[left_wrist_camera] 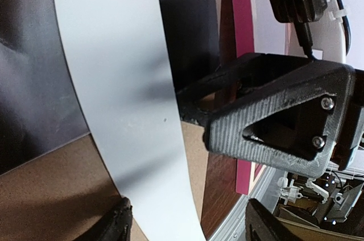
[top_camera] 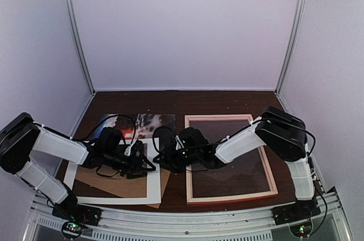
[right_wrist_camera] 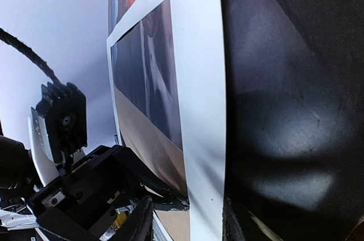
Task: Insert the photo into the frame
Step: Pick up the mat board from the photo, then pass from the right arm to the left
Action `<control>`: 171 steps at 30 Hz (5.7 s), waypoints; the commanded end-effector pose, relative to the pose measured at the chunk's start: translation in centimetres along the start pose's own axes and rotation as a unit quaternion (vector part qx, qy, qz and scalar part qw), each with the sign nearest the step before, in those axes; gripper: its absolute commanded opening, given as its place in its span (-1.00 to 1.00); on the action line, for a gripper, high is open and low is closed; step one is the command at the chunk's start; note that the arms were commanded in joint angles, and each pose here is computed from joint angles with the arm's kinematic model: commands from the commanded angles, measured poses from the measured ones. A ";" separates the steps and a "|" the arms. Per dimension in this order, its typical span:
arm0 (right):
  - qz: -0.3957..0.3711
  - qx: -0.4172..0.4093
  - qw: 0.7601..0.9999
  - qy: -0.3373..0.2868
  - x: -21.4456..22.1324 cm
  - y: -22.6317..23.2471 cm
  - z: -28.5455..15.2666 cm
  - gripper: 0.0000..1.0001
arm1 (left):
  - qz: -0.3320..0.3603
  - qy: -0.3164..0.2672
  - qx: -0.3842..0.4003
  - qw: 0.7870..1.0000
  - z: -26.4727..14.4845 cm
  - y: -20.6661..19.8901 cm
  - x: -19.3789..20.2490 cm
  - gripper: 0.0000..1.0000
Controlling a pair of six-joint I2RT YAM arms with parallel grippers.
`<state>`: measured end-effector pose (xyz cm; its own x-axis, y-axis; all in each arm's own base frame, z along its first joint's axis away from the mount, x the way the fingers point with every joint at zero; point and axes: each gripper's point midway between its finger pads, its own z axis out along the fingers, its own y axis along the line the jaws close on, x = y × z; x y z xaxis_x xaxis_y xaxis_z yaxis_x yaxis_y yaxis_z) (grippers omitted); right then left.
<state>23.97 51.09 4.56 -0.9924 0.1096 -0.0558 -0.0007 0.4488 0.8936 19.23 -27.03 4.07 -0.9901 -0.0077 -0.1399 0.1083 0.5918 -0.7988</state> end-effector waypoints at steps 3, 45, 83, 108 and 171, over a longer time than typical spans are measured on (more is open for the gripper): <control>-0.008 -0.036 0.999 0.032 0.7 2.0 0.0 -0.17 | -0.005 0.011 -0.018 1.000 0.5 1.4 0.9 0.38; -0.079 0.003 0.994 0.079 1.2 1.7 1.3 -0.53 | 0.038 0.012 0.013 0.999 0.7 -0.5 1.0 0.34; -0.399 0.117 0.899 0.140 -0.4 10.2 -23.7 -1.00 | 0.433 -0.090 -0.156 0.883 -13.1 -13.6 -8.5 0.66; -0.528 0.091 0.832 0.146 2.9 15.2 -34.3 -1.00 | 0.548 0.052 0.077 0.831 -9.6 -21.6 -9.2 0.68; -0.313 0.238 0.918 -0.058 -10.6 8.9 -41.2 0.25 | 0.339 0.039 0.164 0.926 -3.8 -23.7 -14.9 -1.00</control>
<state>27.03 20.69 30.97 -0.7514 -0.3696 -0.5466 -0.6200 0.6788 0.3933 28.02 -36.22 26.80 -0.5685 0.4739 -0.6725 0.7948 0.1053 -0.5976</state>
